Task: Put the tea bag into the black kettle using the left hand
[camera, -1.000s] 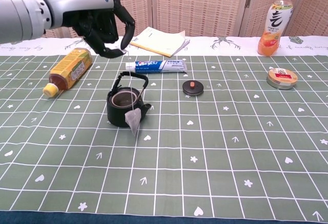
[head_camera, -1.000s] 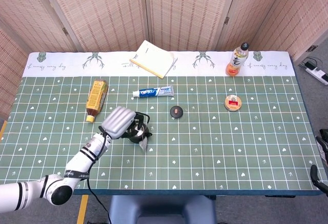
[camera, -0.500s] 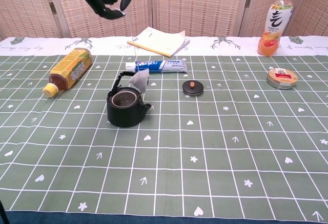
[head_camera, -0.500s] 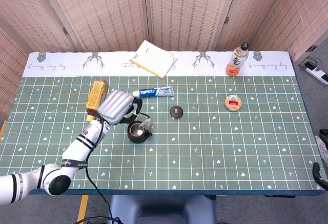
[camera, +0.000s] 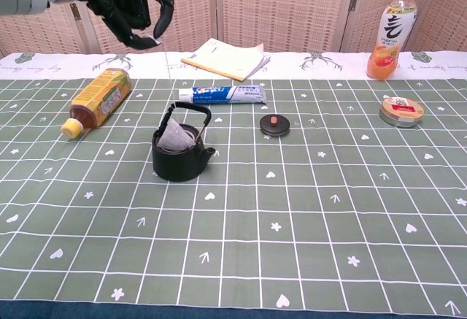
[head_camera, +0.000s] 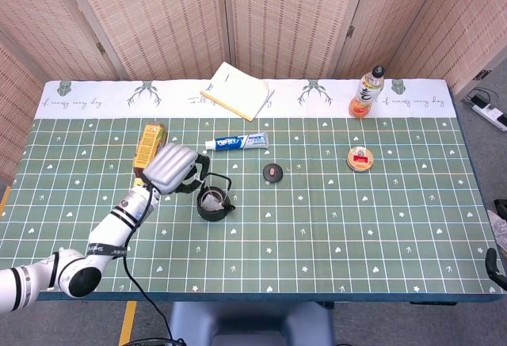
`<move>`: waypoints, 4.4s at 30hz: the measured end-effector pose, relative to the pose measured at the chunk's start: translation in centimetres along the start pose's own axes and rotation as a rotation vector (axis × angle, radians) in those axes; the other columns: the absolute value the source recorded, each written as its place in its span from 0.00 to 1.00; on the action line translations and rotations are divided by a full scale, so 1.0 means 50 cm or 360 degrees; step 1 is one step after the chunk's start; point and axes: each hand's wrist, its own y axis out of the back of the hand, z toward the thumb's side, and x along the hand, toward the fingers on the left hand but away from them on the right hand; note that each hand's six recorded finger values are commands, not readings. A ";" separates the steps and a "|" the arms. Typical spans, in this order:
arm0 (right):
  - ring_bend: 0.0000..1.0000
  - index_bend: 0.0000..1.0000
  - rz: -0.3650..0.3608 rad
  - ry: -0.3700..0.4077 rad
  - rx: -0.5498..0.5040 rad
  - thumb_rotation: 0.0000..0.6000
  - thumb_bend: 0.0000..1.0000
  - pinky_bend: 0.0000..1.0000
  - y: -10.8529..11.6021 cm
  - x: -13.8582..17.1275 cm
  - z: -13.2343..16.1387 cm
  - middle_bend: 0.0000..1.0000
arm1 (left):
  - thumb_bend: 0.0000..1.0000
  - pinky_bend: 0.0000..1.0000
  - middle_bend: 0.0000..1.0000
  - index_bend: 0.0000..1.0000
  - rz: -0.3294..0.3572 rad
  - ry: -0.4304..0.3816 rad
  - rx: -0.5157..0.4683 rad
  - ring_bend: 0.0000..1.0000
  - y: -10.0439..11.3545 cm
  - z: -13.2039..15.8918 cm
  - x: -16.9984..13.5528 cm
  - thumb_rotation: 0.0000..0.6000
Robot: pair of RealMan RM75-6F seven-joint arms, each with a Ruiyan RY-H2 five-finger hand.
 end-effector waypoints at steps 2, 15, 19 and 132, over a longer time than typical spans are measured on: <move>0.00 0.00 -0.0002 0.0004 -0.0001 1.00 0.61 0.00 0.001 0.001 0.000 0.00 | 0.47 1.00 1.00 0.63 -0.0017 0.0002 0.0002 1.00 -0.011 -0.004 0.003 0.97; 0.00 0.00 -0.0013 0.0006 -0.0001 1.00 0.61 0.00 0.004 0.002 -0.002 0.00 | 0.47 1.00 1.00 0.63 -0.0099 0.0019 -0.0081 1.00 -0.079 -0.043 -0.008 0.97; 0.00 0.00 -0.0005 0.0009 -0.0001 1.00 0.61 0.00 0.003 0.001 -0.002 0.00 | 0.47 1.00 1.00 0.63 -0.0125 0.0025 -0.0082 1.00 -0.102 -0.059 -0.036 0.98; 0.00 0.00 -0.0057 0.0026 -0.0049 1.00 0.61 0.00 0.026 0.013 -0.009 0.00 | 0.13 1.00 1.00 0.12 -0.0734 0.0268 -0.0574 1.00 -0.327 -0.077 -0.036 0.95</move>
